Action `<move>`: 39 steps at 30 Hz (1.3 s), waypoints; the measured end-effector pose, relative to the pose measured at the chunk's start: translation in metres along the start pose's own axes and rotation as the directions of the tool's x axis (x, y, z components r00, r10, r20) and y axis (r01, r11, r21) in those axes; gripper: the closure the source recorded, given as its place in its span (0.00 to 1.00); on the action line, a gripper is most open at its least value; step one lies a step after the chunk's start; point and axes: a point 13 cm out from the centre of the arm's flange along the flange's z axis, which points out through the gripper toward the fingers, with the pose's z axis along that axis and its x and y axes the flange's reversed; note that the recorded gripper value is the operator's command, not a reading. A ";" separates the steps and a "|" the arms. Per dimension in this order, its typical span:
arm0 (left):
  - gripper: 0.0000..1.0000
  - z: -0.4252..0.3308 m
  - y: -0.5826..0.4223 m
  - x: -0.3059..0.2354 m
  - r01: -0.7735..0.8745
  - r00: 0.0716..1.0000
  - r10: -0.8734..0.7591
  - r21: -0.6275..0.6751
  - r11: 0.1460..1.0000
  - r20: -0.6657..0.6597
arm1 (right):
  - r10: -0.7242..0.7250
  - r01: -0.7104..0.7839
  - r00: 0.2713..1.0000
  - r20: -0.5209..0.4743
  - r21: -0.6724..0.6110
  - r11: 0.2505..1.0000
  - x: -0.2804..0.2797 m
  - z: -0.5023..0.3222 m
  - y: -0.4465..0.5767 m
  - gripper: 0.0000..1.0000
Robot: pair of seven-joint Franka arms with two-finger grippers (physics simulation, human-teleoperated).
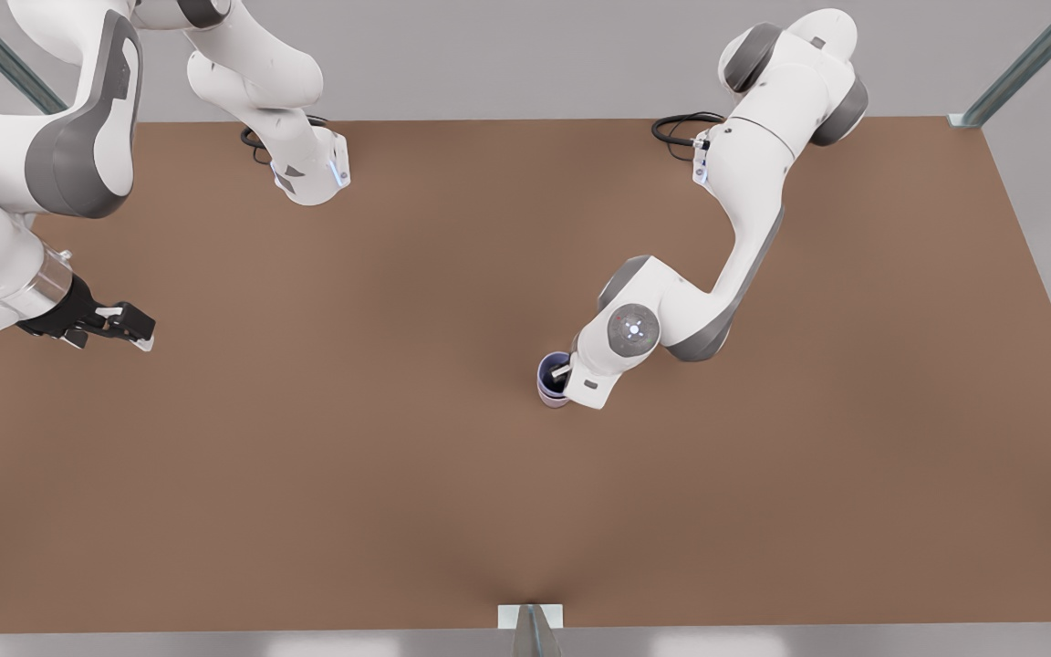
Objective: Stack the cups, with the pink cup at the bottom and the purple cup at the top
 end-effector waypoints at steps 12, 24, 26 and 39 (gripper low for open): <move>0.79 0.002 0.001 -0.004 0.033 0.999 -0.033 0.000 0.999 0.011 | -0.003 0.003 1.000 -0.002 0.004 1.000 0.000 0.001 -0.004 0.00; 0.56 0.009 0.007 -0.010 0.032 0.999 -0.031 -0.023 0.999 0.031 | 0.004 -0.004 1.000 -0.005 -0.015 1.000 -0.003 0.007 -0.006 0.00; 0.56 0.009 0.007 -0.010 0.033 0.999 -0.032 -0.023 0.999 0.032 | 0.017 -0.017 1.000 -0.005 -0.017 1.000 -0.003 0.007 -0.013 0.00; 0.54 0.006 0.007 -0.011 0.034 0.999 -0.033 -0.026 0.999 0.038 | 0.016 -0.016 1.000 -0.004 -0.024 1.000 -0.003 0.007 -0.012 0.00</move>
